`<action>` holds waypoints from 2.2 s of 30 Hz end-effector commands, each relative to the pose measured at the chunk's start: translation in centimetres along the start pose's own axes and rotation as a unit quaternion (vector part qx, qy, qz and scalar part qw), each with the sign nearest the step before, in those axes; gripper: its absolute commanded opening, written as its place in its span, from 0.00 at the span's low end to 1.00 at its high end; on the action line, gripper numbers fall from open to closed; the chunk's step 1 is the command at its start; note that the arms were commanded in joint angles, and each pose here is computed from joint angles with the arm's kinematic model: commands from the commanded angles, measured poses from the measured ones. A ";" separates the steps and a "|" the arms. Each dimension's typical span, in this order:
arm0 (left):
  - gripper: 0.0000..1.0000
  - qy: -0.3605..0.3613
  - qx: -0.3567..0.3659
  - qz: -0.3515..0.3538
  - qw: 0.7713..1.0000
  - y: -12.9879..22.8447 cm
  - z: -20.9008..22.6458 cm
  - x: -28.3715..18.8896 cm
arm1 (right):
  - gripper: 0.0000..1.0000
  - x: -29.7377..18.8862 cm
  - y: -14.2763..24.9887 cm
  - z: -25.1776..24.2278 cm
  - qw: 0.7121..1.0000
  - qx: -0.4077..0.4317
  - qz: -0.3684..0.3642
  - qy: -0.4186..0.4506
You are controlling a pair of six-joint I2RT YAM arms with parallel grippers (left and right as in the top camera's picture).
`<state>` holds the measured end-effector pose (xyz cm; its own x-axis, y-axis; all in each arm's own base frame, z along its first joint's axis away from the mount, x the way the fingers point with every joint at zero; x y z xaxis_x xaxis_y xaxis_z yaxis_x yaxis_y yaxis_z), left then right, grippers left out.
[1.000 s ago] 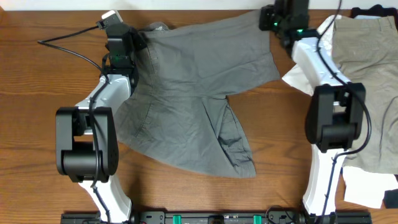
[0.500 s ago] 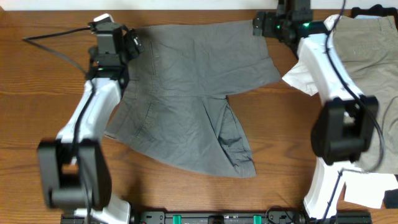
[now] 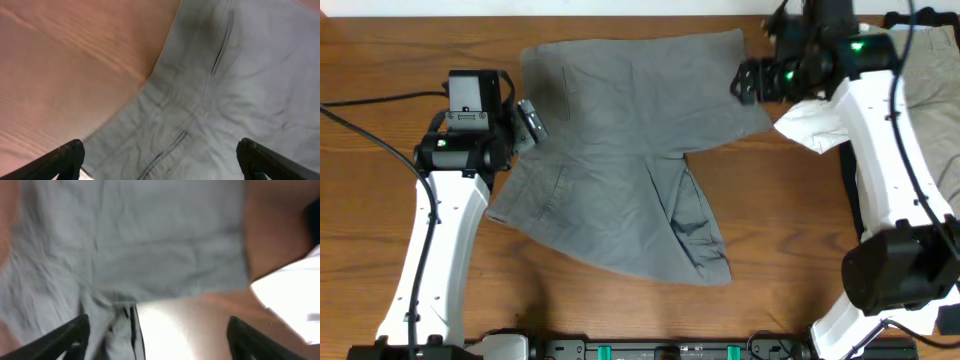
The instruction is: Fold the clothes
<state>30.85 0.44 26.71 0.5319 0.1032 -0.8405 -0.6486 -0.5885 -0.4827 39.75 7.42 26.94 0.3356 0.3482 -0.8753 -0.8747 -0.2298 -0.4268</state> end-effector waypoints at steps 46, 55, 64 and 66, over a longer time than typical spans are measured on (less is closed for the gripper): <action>0.99 -0.021 -0.013 0.041 0.999 1.7 0.9 1.5 | 0.01 12.2 11.7 2.9 0.998 -0.017 0.023 -0.050; 0.99 -0.020 -0.006 0.041 0.999 1.7 0.9 1.5 | 0.01 6.5 11.1 0.4 0.999 0.021 -0.024 0.005; 0.99 -0.021 -0.004 0.042 0.999 1.7 0.9 1.5 | 0.01 6.2 13.1 -0.2 0.996 0.068 0.038 0.038; 0.98 -0.015 0.008 0.052 0.998 1.9 0.8 1.6 | 0.01 6.3 13.0 -0.2 0.996 0.068 0.037 0.038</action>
<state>30.05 0.29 24.82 0.4661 0.0819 -0.8810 -0.6728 -0.6139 -0.4130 30.48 6.63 15.64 0.2767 0.2861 -0.9174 -0.9338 -0.1451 -0.3269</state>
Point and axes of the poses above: each gripper's point midway between its finger pads, its own x axis out along the fingers, its own z axis along the line the jaws close on, y = z × x, the point moved 10 cm from there along -x, back along the fingers, and after that the axes turned 10 degrees about -x, right-handed, at the moved point
